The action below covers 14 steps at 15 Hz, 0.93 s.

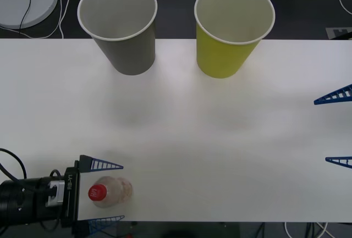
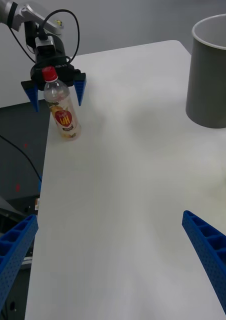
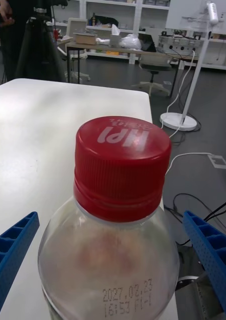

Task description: Put the can into the green bin and the plastic bottle into the gray bin

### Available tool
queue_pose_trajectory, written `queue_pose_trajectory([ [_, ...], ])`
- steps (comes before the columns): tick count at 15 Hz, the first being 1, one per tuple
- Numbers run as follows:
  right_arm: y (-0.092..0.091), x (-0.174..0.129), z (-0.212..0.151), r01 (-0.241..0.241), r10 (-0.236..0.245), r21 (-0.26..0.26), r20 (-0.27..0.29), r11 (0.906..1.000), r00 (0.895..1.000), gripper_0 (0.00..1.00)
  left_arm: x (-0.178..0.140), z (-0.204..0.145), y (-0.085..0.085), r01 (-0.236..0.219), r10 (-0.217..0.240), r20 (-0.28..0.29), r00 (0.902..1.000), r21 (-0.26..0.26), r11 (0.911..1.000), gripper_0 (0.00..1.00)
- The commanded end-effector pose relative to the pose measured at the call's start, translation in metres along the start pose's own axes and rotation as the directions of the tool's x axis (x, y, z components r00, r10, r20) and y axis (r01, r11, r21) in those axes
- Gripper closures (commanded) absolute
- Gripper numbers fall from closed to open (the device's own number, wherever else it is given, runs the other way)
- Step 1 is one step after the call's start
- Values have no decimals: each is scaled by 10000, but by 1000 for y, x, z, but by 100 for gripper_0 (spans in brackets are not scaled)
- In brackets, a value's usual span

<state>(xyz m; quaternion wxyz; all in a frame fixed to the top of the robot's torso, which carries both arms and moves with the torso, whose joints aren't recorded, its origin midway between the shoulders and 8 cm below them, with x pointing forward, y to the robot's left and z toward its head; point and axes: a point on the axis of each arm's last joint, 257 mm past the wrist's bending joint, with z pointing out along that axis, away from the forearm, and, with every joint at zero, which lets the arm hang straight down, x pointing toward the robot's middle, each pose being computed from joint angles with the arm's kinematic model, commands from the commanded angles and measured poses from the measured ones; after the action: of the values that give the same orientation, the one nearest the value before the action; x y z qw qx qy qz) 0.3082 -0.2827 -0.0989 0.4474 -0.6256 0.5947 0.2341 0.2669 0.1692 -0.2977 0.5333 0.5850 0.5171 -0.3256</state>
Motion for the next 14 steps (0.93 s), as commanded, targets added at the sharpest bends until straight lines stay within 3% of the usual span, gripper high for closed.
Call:
queue_pose_trajectory([
  [1,0,0,0,0,0,0,0,10000,10000,0,1,1,-1,-28,28,-26,10000,22,10000,48],
  [2,0,0,0,0,0,0,0,10000,10000,0,1,1,-2,-81,81,-21,10000,34,10000,96],
  [3,0,0,0,0,0,0,0,10000,10000,0,1,2,-3,-112,112,-12,9999,60,9999,100],
  [14,0,0,0,0,0,0,0,10000,10000,0,-8,3,0,-89,88,94,9999,104,9999,100],
])
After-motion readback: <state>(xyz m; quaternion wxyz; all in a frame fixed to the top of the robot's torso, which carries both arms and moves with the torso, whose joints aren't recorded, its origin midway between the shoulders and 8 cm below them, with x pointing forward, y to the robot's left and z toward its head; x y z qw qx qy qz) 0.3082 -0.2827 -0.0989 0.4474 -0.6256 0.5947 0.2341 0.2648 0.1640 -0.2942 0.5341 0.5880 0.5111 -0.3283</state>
